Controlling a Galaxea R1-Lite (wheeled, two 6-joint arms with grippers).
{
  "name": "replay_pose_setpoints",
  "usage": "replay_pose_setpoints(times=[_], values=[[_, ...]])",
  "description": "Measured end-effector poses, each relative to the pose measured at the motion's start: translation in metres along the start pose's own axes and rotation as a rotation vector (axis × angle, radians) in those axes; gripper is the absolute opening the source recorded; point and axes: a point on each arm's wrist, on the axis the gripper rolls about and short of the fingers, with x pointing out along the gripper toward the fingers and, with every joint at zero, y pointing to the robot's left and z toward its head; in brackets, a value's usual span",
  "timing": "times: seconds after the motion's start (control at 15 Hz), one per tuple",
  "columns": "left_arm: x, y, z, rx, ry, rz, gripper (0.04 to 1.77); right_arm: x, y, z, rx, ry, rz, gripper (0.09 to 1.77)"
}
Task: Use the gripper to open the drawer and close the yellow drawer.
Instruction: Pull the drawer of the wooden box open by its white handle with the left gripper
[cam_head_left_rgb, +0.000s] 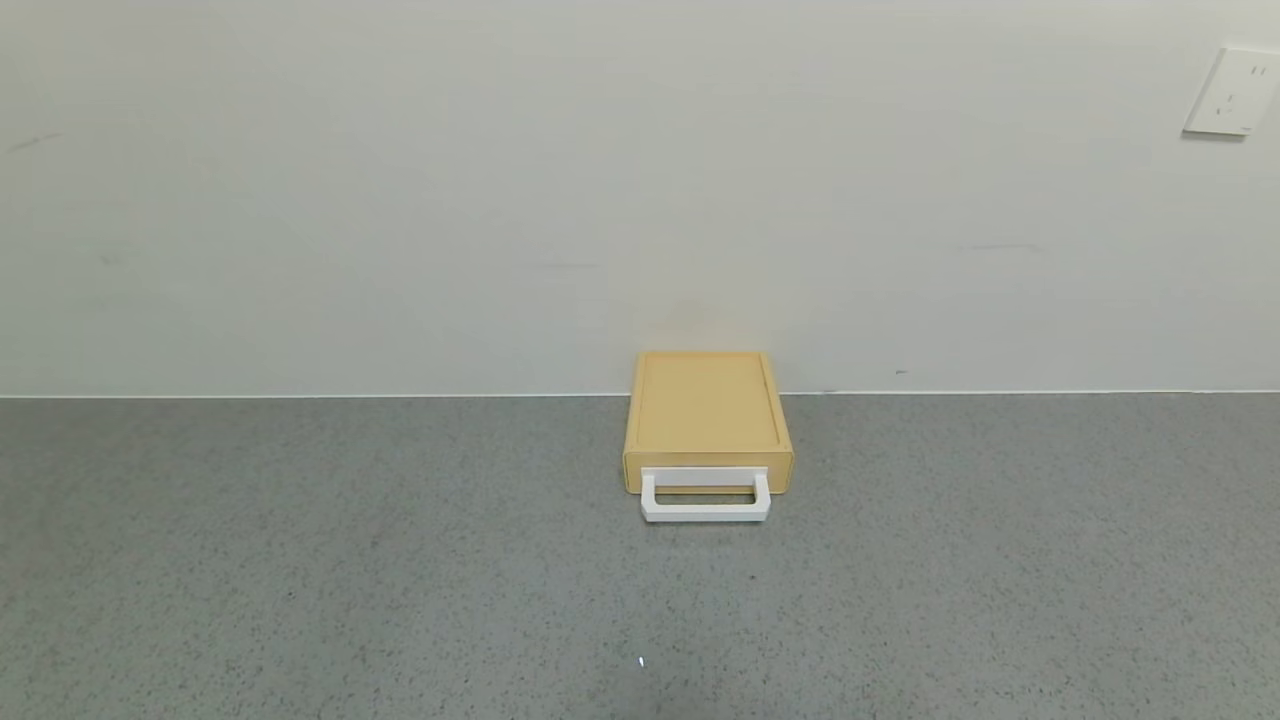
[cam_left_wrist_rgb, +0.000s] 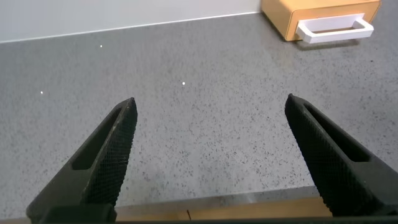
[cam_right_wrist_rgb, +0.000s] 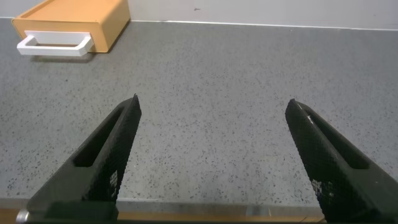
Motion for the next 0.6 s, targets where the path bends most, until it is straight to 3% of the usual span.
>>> replay_pose_setpoints(times=[0.27, 0.6], values=[[-0.005, 0.002, 0.043, -0.004, -0.028, 0.004, 1.72, 0.0, 0.0, 0.0, 0.0, 0.0, 0.001, 1.71], [0.032, 0.008, 0.124, -0.01, 0.071, 0.006, 1.72, 0.0, 0.0, 0.0, 0.0, 0.0, -0.001, 1.71]])
